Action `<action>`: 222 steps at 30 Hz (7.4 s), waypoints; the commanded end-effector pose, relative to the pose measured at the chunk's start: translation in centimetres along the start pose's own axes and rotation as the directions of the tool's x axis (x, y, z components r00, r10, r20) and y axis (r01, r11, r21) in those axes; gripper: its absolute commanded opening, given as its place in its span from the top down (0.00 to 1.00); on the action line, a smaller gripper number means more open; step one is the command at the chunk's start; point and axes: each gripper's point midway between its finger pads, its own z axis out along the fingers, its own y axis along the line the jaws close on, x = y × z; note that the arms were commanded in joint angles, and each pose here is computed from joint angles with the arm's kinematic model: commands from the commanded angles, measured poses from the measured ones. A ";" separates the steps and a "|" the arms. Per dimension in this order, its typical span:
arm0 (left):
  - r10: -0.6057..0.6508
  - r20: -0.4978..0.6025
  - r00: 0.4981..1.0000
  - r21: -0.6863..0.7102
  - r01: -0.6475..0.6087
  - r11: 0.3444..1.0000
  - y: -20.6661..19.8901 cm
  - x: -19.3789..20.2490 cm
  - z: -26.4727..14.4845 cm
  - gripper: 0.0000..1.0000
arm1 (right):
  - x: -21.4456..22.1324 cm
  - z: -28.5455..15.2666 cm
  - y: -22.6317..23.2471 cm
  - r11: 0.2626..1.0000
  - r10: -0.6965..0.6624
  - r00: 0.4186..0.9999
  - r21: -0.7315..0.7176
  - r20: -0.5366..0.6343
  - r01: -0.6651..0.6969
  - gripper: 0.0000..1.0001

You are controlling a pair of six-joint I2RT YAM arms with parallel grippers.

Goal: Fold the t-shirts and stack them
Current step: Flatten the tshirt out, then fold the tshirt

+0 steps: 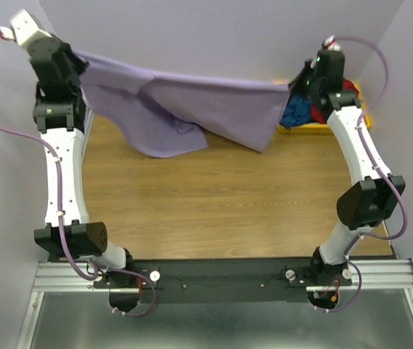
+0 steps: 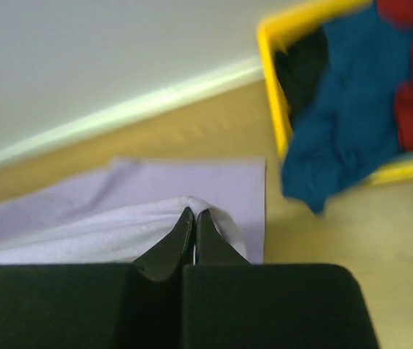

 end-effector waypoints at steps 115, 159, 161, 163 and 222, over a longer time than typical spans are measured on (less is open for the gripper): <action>0.127 -0.705 0.698 -0.050 -0.227 0.972 15.0 31.4 -3.9 1.00 | 21.9 6.7 -12.6 0.967 -0.090 0.895 0.178 -0.437 0.184 0.99; 0.016 -0.478 0.878 0.191 0.086 0.978 4.8 25.3 12.2 1.00 | 10.6 12.2 -5.9 0.990 -0.109 0.966 0.062 -0.235 0.127 0.99; 0.014 -0.497 0.868 0.185 0.090 0.979 4.9 25.3 12.2 1.00 | 10.7 12.2 -6.1 0.990 -0.108 0.965 0.067 -0.238 0.127 0.99; 0.024 -0.505 0.863 0.182 0.079 0.980 5.4 25.7 12.0 1.00 | 10.9 12.0 -6.3 0.989 -0.107 0.965 0.077 -0.241 0.129 0.99; 0.048 -0.555 0.830 0.172 0.057 0.983 7.4 26.8 8.2 1.00 | 11.9 11.0 -7.5 0.987 -0.098 0.959 0.095 -0.264 0.127 0.99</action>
